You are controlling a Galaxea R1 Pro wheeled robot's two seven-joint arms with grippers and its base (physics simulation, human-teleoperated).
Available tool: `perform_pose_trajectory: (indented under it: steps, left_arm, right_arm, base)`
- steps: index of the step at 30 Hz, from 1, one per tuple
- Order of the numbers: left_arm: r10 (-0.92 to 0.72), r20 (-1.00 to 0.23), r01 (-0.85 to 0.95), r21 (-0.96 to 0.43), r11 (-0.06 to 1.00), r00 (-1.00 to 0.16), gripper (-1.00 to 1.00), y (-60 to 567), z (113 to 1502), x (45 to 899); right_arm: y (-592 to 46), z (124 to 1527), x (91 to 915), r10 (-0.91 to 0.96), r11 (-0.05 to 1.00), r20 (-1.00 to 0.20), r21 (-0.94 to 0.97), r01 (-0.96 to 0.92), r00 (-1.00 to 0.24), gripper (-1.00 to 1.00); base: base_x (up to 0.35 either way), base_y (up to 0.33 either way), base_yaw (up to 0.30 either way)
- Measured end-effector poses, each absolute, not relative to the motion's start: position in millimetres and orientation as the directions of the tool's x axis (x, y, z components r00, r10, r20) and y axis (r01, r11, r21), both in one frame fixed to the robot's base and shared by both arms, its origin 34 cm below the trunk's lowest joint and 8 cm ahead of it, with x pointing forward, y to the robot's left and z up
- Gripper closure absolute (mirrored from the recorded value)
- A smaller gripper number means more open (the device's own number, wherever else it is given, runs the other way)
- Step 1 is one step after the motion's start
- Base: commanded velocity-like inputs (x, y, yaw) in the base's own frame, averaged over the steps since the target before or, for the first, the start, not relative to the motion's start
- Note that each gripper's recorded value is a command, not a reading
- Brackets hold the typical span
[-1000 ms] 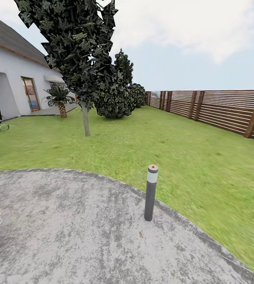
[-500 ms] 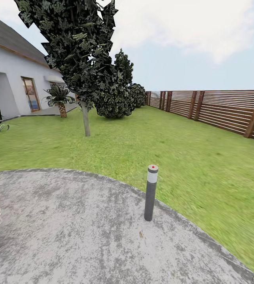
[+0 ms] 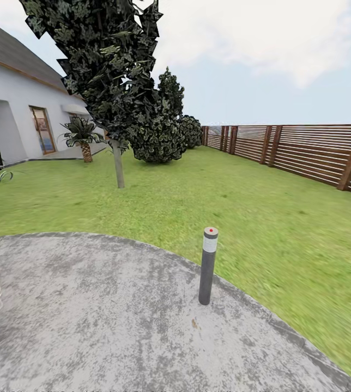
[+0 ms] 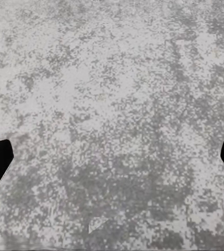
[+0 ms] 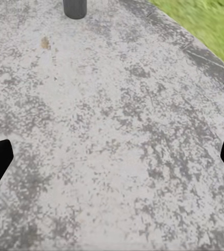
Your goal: Pick up the pesticide atomizer in the garden and spray insectifuge to fully cover both potted plants in the garden.
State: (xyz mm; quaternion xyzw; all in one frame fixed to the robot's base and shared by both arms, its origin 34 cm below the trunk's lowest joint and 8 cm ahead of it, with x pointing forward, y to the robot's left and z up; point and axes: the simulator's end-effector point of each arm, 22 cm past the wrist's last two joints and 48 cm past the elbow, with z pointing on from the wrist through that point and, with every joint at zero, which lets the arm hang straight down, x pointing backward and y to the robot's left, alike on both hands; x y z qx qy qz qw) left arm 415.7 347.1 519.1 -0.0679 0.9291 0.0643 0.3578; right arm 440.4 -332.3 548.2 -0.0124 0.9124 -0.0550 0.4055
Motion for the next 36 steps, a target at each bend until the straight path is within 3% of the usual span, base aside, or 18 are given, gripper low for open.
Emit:
perform_pose_trajectory:
  steps: [15,27,36]
  left_arm:
    - [-0.104,-0.675,-0.202,0.068,0.977,-0.730,-1.00,356.1,519.0,412.5]
    - [-0.106,-0.676,-0.202,0.065,0.977,-0.730,-1.00,355.2,519.1,412.6]
    - [-0.107,-0.676,-0.203,0.065,0.977,-0.730,-1.00,355.1,519.1,412.6]
  right_arm:
    - [-329.8,547.9,440.7,-0.066,0.994,-0.739,-0.107,0.021,-0.671,-1.00]
    - [-328.9,548.4,441.0,-0.074,0.994,-0.740,-0.110,0.013,-0.669,-1.00]
    - [-327.9,548.1,440.7,-0.073,0.994,-0.740,-0.109,0.013,-0.669,-1.00]
  base:
    - [-0.170,-0.202,0.000]
    - [-0.016,-0.011,0.002]
    - [0.000,0.000,0.225]
